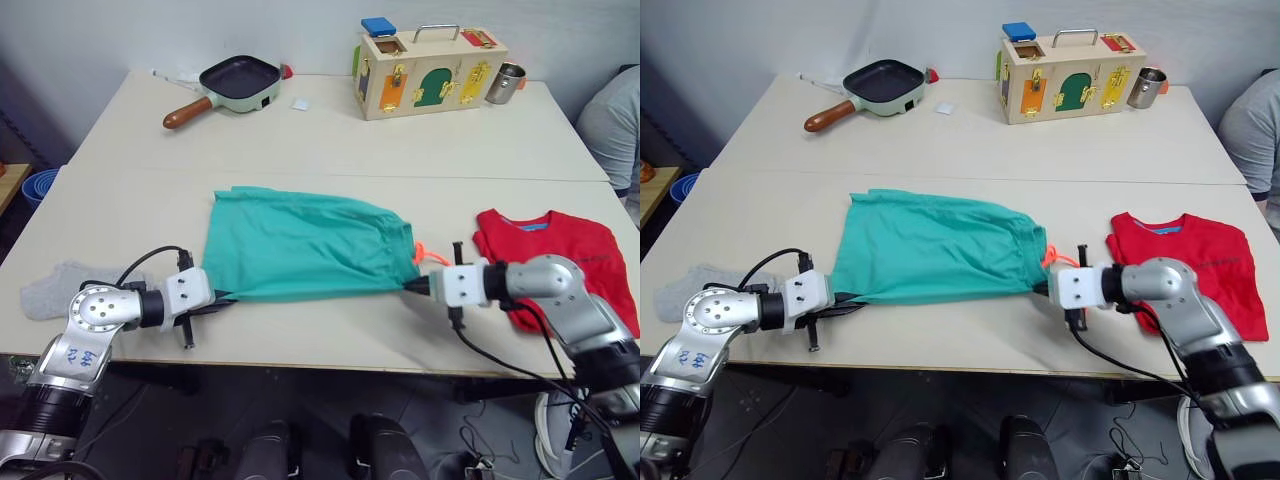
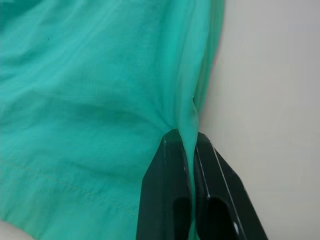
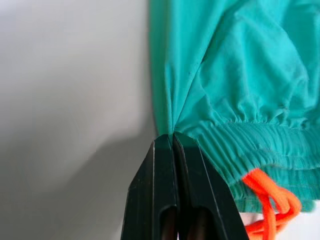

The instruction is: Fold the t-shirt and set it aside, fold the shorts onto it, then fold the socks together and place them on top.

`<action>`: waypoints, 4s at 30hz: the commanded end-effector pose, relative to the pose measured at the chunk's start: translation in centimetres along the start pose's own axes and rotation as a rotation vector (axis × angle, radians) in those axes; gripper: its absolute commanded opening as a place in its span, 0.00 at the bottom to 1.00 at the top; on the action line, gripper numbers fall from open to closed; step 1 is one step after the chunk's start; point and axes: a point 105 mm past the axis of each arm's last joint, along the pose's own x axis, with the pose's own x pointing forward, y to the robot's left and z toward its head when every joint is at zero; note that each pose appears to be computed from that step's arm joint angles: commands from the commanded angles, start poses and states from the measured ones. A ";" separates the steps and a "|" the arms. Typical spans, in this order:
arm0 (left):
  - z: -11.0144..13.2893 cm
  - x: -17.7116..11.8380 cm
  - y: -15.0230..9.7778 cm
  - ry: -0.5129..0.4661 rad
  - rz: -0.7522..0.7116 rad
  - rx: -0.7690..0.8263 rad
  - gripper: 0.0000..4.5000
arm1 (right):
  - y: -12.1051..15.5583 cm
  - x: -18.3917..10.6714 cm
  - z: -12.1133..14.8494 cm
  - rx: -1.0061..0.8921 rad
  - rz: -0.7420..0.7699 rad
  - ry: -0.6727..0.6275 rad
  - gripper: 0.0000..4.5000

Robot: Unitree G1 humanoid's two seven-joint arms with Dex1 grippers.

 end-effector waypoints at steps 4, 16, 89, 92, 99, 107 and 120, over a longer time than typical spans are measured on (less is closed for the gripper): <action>0.2 -1.0 -1.3 -0.039 -0.076 0.018 0.01 | 2.8 -3.1 -0.6 0.125 0.043 0.051 0.00; 3.4 -2.7 -3.1 -0.178 -0.136 -0.213 0.41 | 5.0 -5.7 -0.2 0.482 0.016 -0.089 0.36; 2.4 8.9 4.1 -0.229 0.258 -0.444 0.00 | -6.1 8.0 15.2 0.463 -0.405 -0.580 0.01; 2.0 6.8 3.5 -0.222 0.280 -0.468 0.00 | -5.4 10.7 15.7 0.460 -0.310 -0.536 0.01; 2.3 2.5 1.9 -0.244 0.269 -0.455 0.00 | -5.8 13.7 16.3 0.432 -0.279 -0.477 0.01; 3.3 -1.6 1.6 -0.264 0.202 -0.461 0.00 | -3.7 13.0 17.8 0.469 0.056 -0.595 0.21; 2.1 -10.8 0.5 -0.057 0.136 -0.628 0.00 | -2.4 5.1 15.2 0.562 0.439 -0.733 0.43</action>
